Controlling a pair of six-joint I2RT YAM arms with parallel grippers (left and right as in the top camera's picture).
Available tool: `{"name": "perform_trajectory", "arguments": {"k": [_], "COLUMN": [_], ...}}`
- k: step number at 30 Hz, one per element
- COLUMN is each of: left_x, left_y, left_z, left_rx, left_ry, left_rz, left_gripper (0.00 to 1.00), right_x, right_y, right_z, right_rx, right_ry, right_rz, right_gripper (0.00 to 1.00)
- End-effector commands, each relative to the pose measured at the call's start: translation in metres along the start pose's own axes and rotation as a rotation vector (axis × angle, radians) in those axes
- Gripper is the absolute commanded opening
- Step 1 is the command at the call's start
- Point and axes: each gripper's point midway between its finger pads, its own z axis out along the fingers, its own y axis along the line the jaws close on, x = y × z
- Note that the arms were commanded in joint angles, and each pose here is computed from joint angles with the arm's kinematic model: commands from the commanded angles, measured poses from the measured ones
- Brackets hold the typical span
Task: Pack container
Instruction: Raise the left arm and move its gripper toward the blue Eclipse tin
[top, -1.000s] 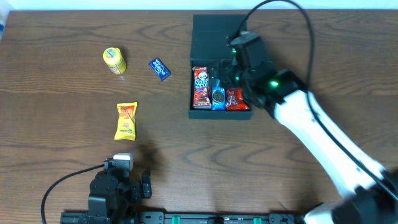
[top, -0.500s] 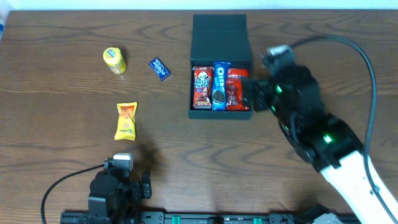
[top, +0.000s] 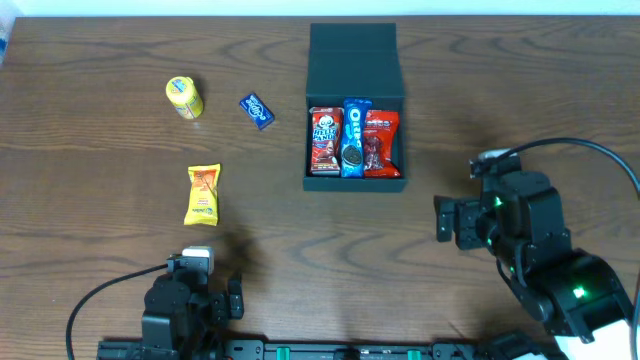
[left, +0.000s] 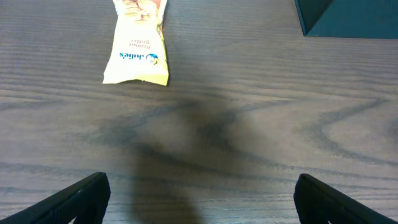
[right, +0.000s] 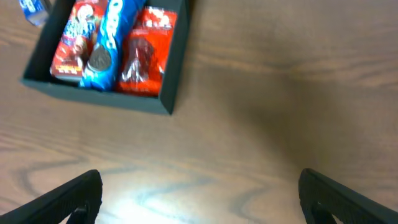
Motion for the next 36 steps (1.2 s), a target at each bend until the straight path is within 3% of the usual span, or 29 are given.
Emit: {"name": "perform_trajectory", "arguments": {"k": [1,17,30,36], "left_x": [0.014,0.014,0.011,-0.029], "left_y": [0.004,0.004,0.006,-0.027], "left_z": [0.007,0.007,0.007,0.003], "left_rx": [-0.018,-0.018,-0.031,0.158], "left_ry": [0.045,0.045,0.035,-0.121], "left_rz": [-0.016,-0.016,-0.016,-0.044], "left_gripper": [0.96,0.95,0.96,0.96], "right_x": [0.005,0.051,0.051,0.051], "right_y": [0.0,-0.01,-0.01,-0.01], "right_z": [0.001,-0.003,-0.003,-0.003], "right_rx": [-0.007,0.036,0.036,0.036], "right_ry": [0.018,0.207,0.209,0.209], "right_rz": [0.014,-0.008,-0.008,-0.008], "right_gripper": [0.99,0.99,0.99,0.99]}}
